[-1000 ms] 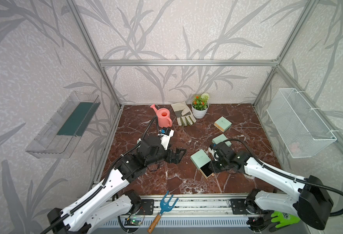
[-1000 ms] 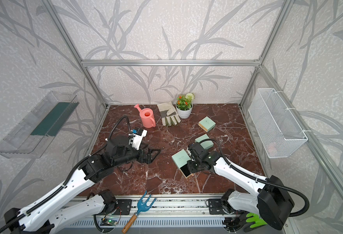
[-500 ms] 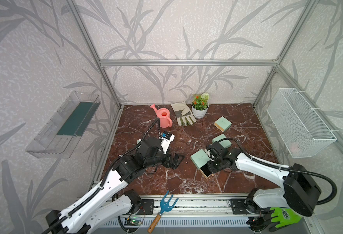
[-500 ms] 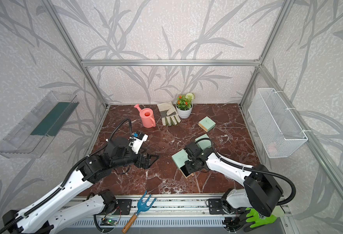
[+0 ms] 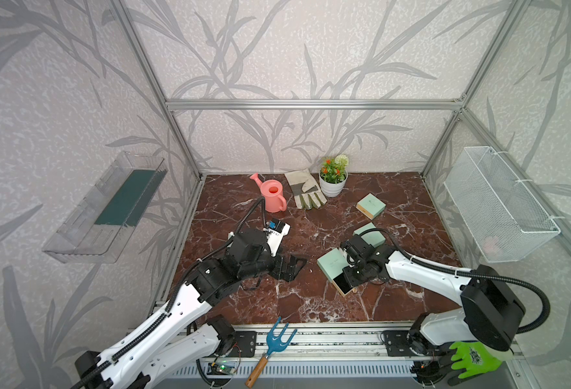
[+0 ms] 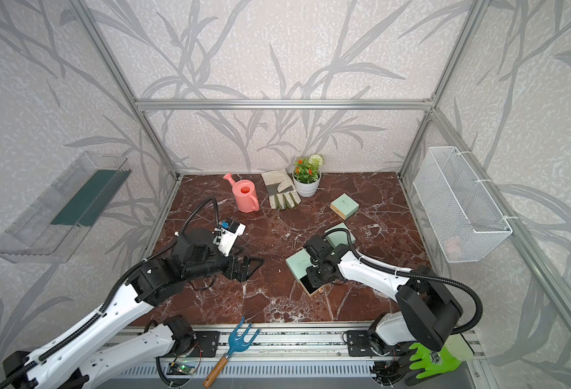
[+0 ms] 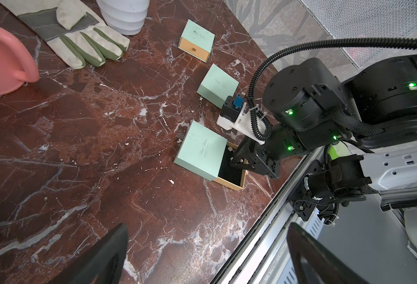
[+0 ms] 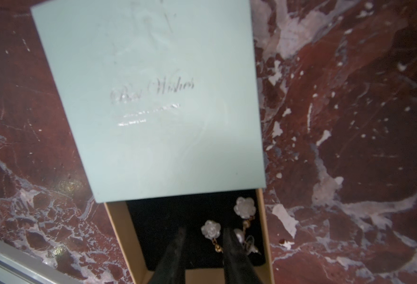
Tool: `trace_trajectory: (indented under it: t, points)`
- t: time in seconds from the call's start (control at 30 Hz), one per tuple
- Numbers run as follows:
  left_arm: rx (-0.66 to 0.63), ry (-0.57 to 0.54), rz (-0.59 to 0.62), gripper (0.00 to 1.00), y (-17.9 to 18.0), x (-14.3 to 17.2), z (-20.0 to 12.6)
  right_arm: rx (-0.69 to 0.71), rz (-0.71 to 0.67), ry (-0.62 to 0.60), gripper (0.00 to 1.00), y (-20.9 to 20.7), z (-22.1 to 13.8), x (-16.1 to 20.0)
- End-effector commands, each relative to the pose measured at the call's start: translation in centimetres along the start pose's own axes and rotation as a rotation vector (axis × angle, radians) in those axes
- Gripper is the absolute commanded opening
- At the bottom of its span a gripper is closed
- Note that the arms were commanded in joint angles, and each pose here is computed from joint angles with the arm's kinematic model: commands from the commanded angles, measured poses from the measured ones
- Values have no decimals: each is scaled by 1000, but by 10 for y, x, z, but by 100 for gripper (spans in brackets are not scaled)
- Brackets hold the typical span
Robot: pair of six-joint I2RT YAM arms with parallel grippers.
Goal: Take out the earrings from the drawer-style jewelry box
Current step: Pick up the earring from the drawer.
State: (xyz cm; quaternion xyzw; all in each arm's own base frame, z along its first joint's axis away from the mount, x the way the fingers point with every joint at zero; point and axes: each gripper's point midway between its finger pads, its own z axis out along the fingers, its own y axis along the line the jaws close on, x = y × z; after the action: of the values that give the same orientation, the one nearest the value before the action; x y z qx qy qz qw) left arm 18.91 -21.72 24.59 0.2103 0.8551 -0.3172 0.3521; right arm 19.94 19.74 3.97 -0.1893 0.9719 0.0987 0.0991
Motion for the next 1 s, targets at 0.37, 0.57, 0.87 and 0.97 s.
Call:
trace_trajectory:
  t: [0.37, 0.57, 0.87, 0.97]
  points:
    - [-3, -23, 13, 99, 1, 1, -7, 23, -7, 32, 24, 1, 7, 3]
    - [-1, -26, 11, 99, 0, 1, -7, 42, 1, 27, 20, -2, 7, 3]
    - [-5, -44, 16, 99, 1, -1, -10, 29, 20, -45, 16, 1, -9, -8]
    - [-4, -48, 23, 100, 1, -3, -9, 8, 25, -50, 14, 4, -11, -10]
